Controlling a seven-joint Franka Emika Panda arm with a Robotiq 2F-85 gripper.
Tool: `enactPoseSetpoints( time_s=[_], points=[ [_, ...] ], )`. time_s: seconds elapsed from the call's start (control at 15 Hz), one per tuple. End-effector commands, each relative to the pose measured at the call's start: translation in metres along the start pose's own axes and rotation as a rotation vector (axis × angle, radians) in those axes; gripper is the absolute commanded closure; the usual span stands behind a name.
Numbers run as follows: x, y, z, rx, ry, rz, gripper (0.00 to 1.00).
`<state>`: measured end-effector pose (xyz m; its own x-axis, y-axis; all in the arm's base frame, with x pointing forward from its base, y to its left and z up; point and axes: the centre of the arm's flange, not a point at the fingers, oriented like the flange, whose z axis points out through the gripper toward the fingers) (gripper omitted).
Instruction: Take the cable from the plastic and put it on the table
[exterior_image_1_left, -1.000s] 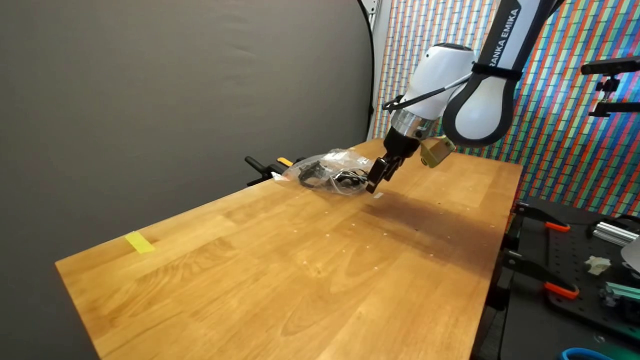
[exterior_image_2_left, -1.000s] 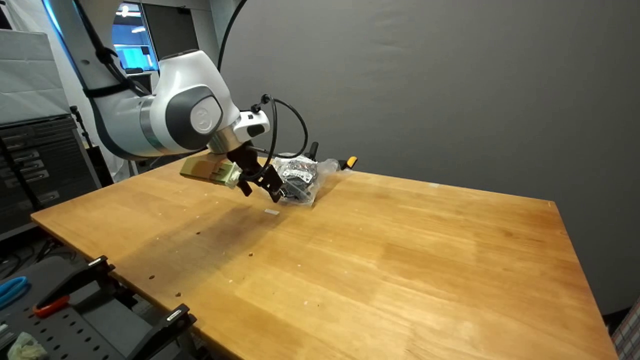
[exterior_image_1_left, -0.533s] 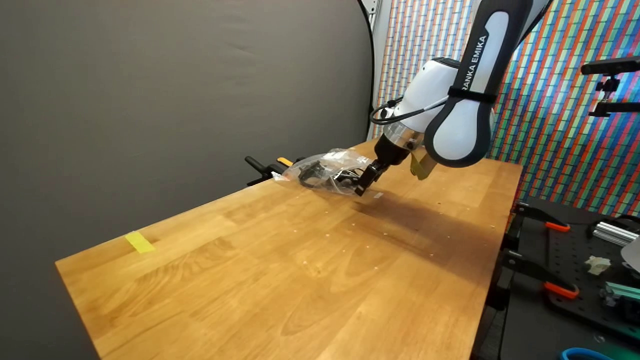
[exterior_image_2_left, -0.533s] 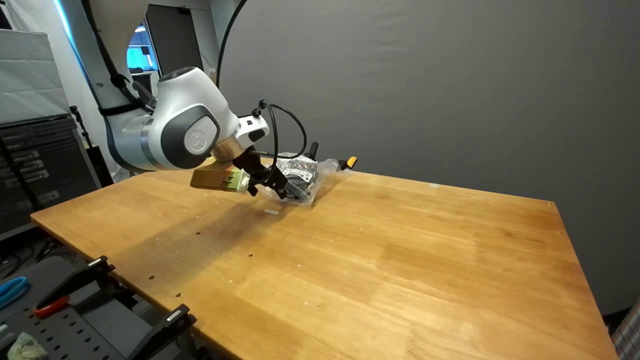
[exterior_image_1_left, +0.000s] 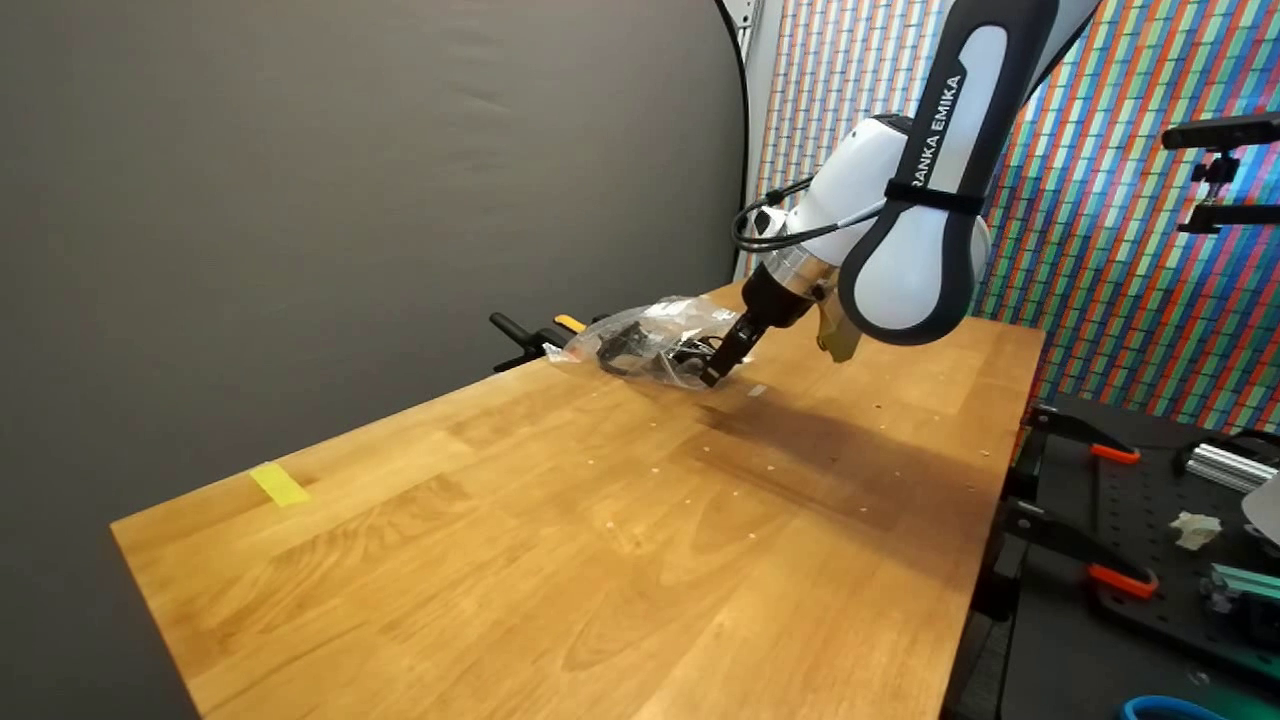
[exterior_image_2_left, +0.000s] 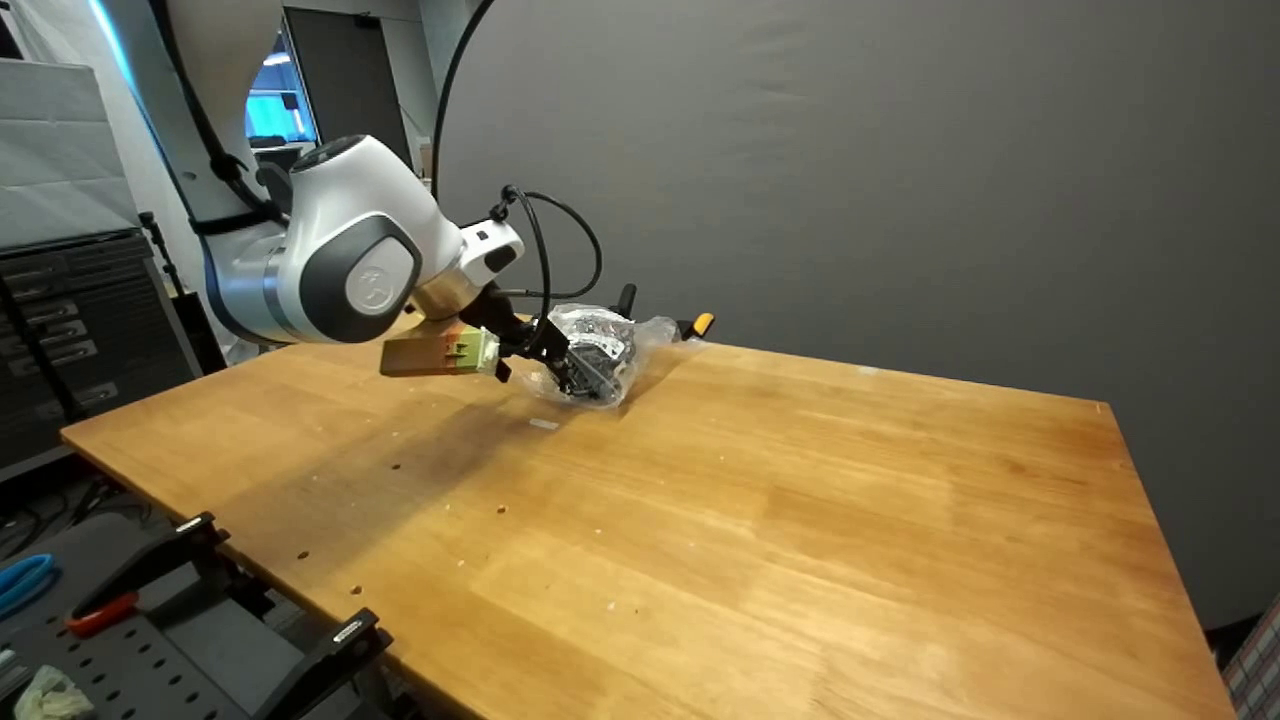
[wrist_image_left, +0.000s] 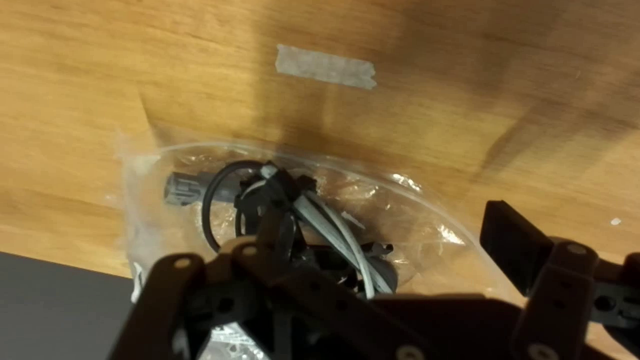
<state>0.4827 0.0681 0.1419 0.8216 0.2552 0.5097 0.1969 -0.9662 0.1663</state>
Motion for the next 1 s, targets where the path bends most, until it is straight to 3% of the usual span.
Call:
enactPoseSetpoints(
  time_s=[0.0,0.6,0.67,0.93],
  points=[
    [0.001,0.004,0.006,-0.035,0.050,-0.034,0.00],
    [0.016,0.019,0.013,-0.045,0.121,-0.042,0.02],
    [0.018,0.020,0.014,-0.045,0.124,-0.039,0.15],
    [0.018,0.029,0.021,-0.057,0.114,-0.021,0.36]
  ],
)
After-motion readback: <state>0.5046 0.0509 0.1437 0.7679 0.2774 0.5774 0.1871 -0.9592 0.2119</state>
